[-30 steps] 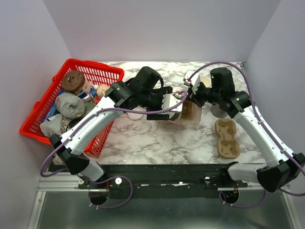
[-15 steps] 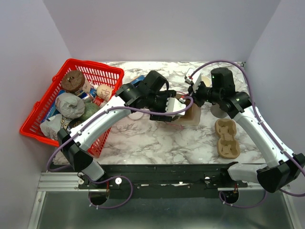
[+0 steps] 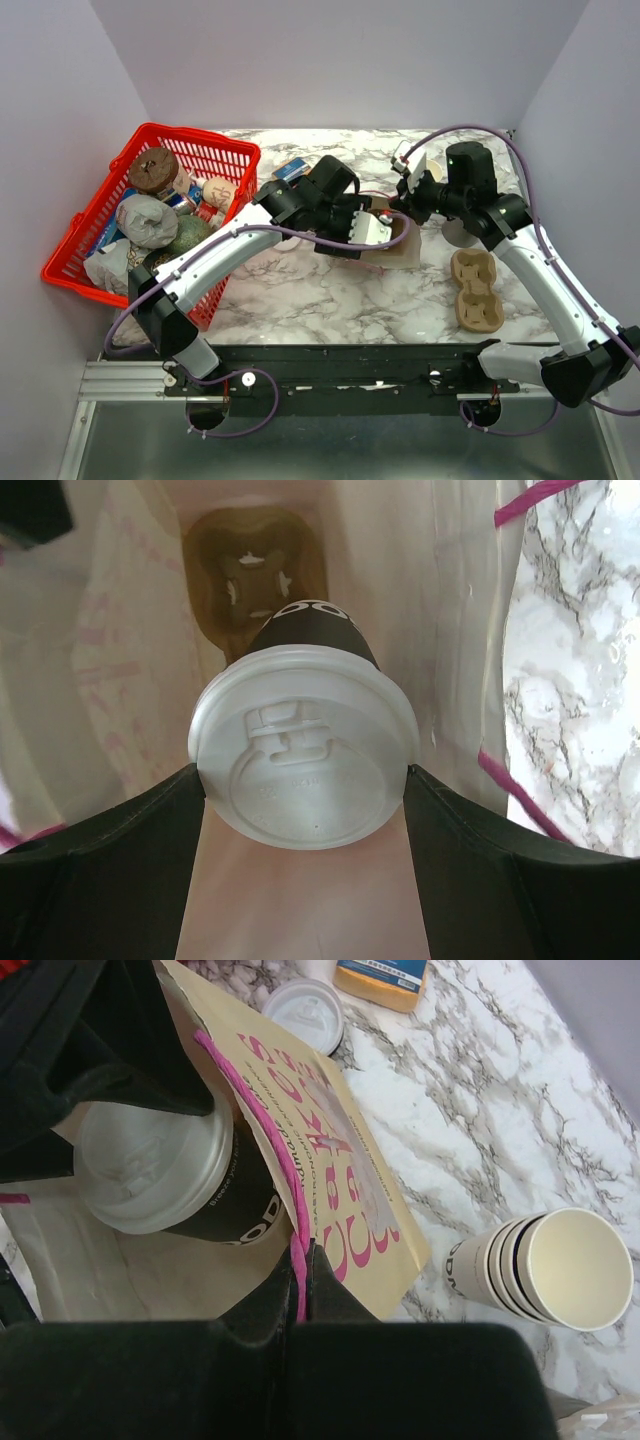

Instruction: Pack the takeout coffee

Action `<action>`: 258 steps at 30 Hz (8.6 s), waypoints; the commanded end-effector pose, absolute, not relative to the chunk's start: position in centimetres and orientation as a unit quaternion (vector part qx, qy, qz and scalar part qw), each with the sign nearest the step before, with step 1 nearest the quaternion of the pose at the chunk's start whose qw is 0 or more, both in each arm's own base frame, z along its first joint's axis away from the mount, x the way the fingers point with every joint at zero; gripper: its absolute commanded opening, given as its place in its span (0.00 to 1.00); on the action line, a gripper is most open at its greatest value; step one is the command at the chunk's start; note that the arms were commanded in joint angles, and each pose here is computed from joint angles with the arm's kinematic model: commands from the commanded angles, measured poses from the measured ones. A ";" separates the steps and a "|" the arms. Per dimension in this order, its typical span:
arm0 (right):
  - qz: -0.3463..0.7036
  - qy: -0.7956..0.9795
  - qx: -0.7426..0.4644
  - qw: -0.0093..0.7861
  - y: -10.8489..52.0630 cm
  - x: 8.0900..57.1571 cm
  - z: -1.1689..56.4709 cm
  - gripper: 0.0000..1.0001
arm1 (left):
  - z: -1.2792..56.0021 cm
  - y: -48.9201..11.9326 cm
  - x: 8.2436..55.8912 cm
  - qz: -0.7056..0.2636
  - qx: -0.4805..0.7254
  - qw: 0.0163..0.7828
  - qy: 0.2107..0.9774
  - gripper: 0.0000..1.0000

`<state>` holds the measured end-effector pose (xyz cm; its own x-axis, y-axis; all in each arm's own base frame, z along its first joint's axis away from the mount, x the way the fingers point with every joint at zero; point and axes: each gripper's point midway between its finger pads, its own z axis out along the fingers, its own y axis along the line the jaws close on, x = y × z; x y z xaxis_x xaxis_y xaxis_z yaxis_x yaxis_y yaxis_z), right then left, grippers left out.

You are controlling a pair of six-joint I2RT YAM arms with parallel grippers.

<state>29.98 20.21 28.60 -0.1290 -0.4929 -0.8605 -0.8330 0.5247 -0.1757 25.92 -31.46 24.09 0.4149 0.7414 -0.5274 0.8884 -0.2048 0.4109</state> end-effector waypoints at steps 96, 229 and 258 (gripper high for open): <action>0.242 0.767 -0.361 0.472 22.5 26.8 30.1 0.00 | 17.8 -26.0 30.3 0.141 0.788 0.310 0.513 0.00; 0.155 0.805 -0.362 0.443 18.8 39.8 29.1 0.62 | 40.9 -33.4 32.8 -0.266 0.432 0.639 0.578 0.98; 0.066 0.874 -0.235 0.420 2.8 36.4 28.4 0.59 | 44.2 -26.4 34.6 -0.179 0.386 0.659 0.621 0.98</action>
<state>37.09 4.37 31.00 -0.4784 -0.3336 -0.8123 -0.4666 0.8802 -0.0867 35.02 -27.91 43.47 0.1488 0.2175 -0.9646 0.7420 0.6203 0.2544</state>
